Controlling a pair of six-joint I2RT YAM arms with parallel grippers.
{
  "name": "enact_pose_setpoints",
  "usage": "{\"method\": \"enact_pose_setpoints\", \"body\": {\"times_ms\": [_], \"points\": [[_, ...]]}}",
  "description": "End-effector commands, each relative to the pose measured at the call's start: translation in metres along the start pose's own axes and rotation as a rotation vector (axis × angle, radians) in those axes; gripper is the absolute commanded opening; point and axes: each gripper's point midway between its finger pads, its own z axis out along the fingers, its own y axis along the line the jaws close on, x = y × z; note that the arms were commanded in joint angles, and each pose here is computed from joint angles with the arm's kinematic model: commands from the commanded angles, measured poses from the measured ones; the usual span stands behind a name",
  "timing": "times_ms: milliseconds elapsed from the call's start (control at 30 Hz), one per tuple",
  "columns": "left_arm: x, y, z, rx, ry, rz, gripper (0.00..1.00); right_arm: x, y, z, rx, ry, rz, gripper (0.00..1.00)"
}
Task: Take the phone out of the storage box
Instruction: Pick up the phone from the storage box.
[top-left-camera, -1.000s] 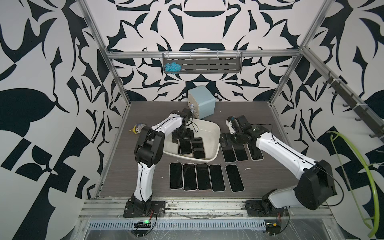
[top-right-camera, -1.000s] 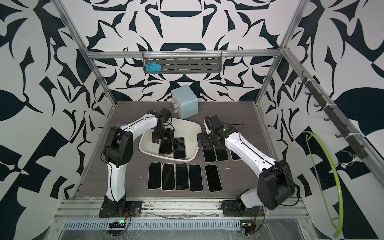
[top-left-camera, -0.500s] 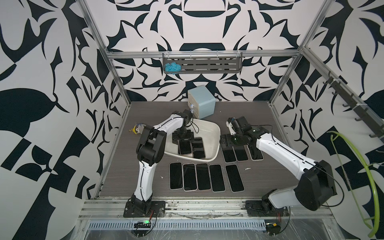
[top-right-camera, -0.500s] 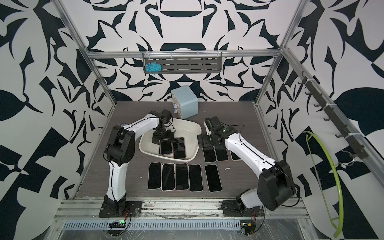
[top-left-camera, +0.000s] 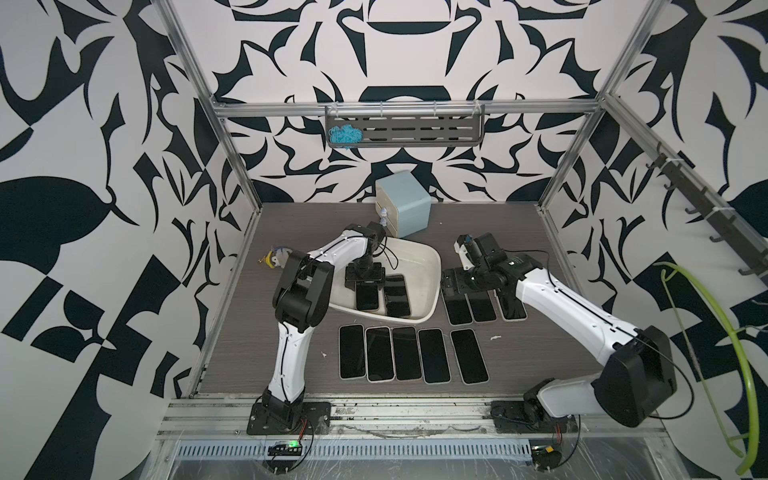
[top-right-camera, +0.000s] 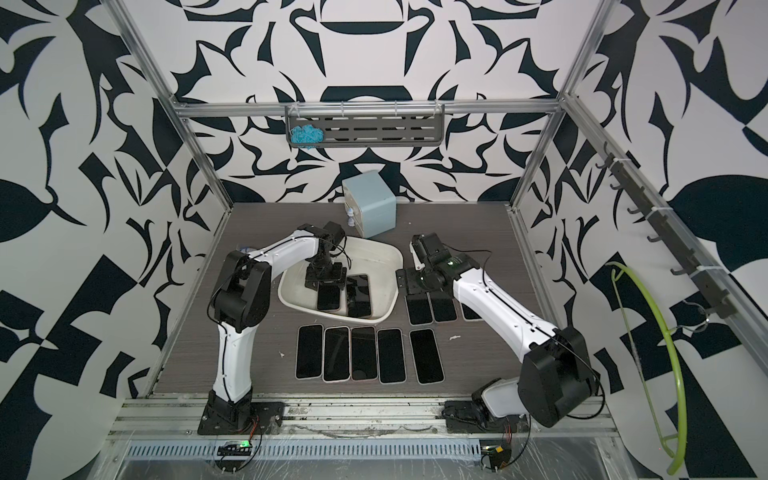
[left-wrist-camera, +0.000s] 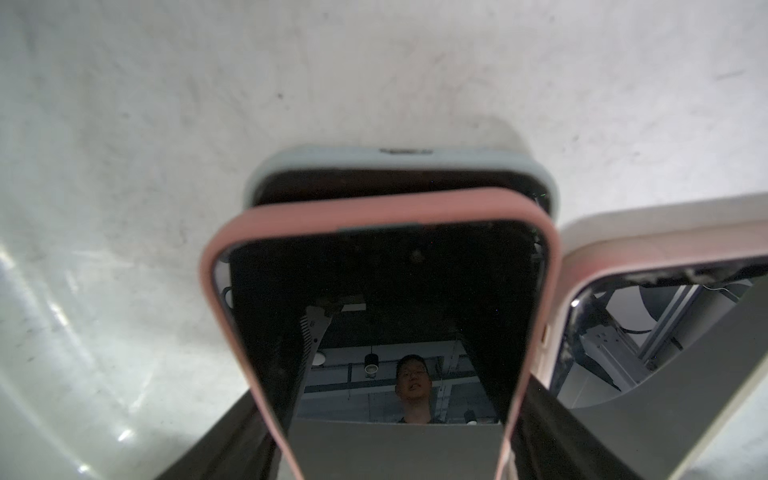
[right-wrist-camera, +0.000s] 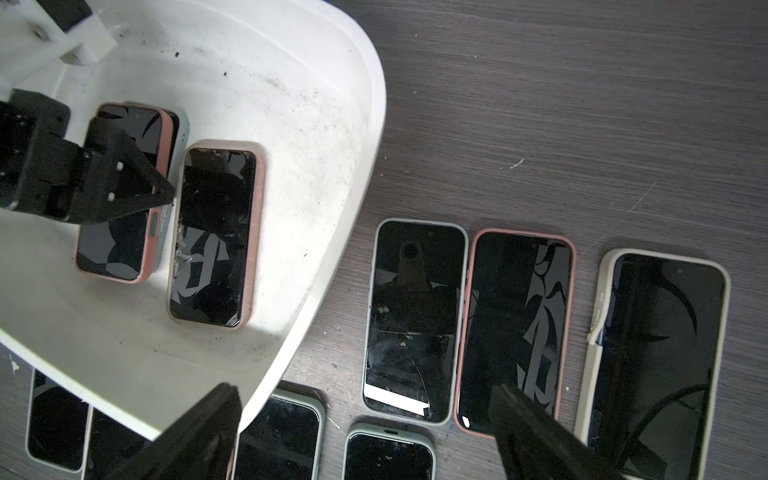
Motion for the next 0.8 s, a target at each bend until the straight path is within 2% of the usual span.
{"method": "enact_pose_setpoints", "body": {"times_ms": [0, 267, 433, 633, 767], "points": [[0.003, 0.006, -0.018, -0.01, -0.006, 0.006, 0.63, -0.008, -0.002, -0.012, 0.011, -0.039, -0.02, 0.99], [-0.02, -0.009, -0.095, 0.086, -0.181, 0.011, 0.57, -0.019, 0.006, -0.009, -0.023, -0.051, 0.003, 0.99], [-0.022, -0.014, -0.137, 0.141, -0.25, 0.01, 0.57, -0.027, 0.014, -0.006, -0.057, -0.053, 0.02, 0.99], [0.0, 0.002, -0.178, 0.139, -0.303, 0.003, 0.57, -0.04, 0.027, -0.003, -0.108, -0.051, 0.042, 0.99], [0.033, 0.033, -0.192, 0.092, -0.313, -0.028, 0.57, -0.049, 0.039, 0.0, -0.157, -0.068, 0.054, 0.98]]}}
